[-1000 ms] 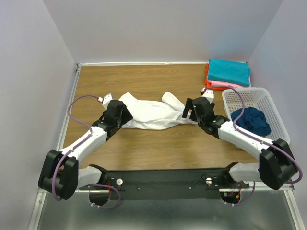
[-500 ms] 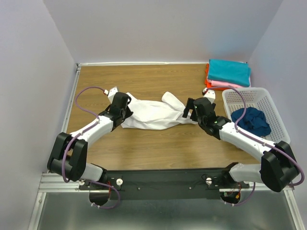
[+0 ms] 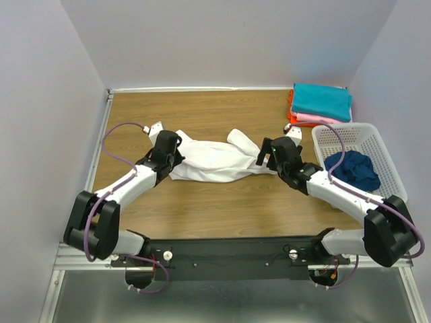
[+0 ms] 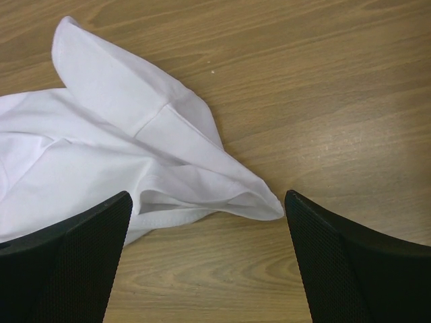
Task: Fold and stack the t-shirts
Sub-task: Flatten the tshirt out
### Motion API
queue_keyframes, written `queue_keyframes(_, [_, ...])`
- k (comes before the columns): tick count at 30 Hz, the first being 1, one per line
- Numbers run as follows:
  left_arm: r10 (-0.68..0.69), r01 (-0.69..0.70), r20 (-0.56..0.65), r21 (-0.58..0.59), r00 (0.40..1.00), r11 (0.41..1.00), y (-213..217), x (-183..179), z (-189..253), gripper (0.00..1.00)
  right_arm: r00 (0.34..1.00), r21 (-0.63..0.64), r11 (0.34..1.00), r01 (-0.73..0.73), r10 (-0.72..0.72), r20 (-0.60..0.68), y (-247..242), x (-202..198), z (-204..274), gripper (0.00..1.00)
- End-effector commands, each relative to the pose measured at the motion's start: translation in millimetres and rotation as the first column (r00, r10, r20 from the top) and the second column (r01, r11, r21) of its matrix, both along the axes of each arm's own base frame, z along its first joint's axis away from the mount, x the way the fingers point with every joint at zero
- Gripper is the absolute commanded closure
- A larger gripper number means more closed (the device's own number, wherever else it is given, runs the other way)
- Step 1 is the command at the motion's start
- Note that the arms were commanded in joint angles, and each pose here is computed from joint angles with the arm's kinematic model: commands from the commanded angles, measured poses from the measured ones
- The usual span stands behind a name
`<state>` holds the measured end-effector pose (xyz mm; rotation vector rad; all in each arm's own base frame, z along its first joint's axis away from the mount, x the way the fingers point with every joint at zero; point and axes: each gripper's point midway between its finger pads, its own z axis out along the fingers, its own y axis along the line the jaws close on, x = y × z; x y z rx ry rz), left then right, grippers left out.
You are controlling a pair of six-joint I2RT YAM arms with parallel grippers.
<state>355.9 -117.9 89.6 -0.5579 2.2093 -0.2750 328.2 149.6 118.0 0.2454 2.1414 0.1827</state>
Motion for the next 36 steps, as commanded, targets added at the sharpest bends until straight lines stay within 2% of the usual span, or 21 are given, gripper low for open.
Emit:
queue_keyframes(1, [0.025,-0.024,0.110,-0.006,0.994,1.000,9.7,-1.1,30.0,1.00,0.998,0.035,0.999,0.041,-0.040,-0.047,-3.6,6.0,-14.7,0.00])
queue_keyframes(5, [0.021,-0.017,0.146,-0.029,0.989,0.999,13.3,-15.0,40.5,1.00,0.987,0.133,0.991,0.029,-0.007,-0.162,-4.2,6.8,-39.6,0.00])
queue_keyframes(7, [0.024,-0.017,0.172,-0.044,0.985,0.999,16.0,-22.8,48.0,1.00,0.978,0.182,0.981,0.069,-0.030,-0.208,-11.0,7.6,-49.6,0.00])
queue_keyframes(14, [0.017,0.006,0.253,-0.088,0.967,0.996,20.2,-43.4,69.5,1.00,0.963,0.255,0.965,0.069,0.002,-0.269,-4.7,-3.9,-64.4,0.00])
queue_keyframes(19, [0.013,0.022,0.290,-0.115,0.957,0.993,20.6,-51.8,80.6,1.00,0.944,0.337,0.941,0.021,0.092,-0.317,13.9,-16.3,-75.6,0.06])
queue_keyframes(23, [0.018,0.018,0.296,-0.119,0.955,0.993,22.8,-56.9,82.8,1.00,0.922,0.343,0.938,0.051,0.087,-0.376,10.5,-35.6,-94.5,0.09])
queue_keyframes(27, [0.019,0.019,0.302,-0.124,0.953,0.992,23.6,-59.8,84.1,1.00,0.915,0.363,0.931,0.043,0.109,-0.389,12.8,-44.6,-99.0,0.16])
queue_keyframes(30, [0.021,0.018,0.302,-0.125,0.953,0.992,24.1,-60.6,83.3,1.00,0.911,0.413,0.911,0.017,0.156,-0.382,22.2,-47.7,-101.0,0.38])
queue_keyframes(32, [0.025,0.014,0.305,-0.124,0.952,0.992,24.8,-60.0,84.8,1.00,0.905,0.445,0.896,-0.004,0.192,-0.380,29.7,-49.6,-100.2,0.48])
queue_keyframes(33, [0.026,0.013,0.305,-0.126,0.952,0.992,24.7,-60.0,85.2,1.00,0.906,0.448,0.894,-0.011,0.198,-0.374,30.8,-49.4,-100.1,0.65])
queue_keyframes(36, [0.038,0.005,0.326,-0.129,0.945,0.992,26.7,-59.1,94.7,1.00,0.927,0.438,0.899,-0.010,0.173,-0.333,29.3,-39.1,-92.4,0.92])
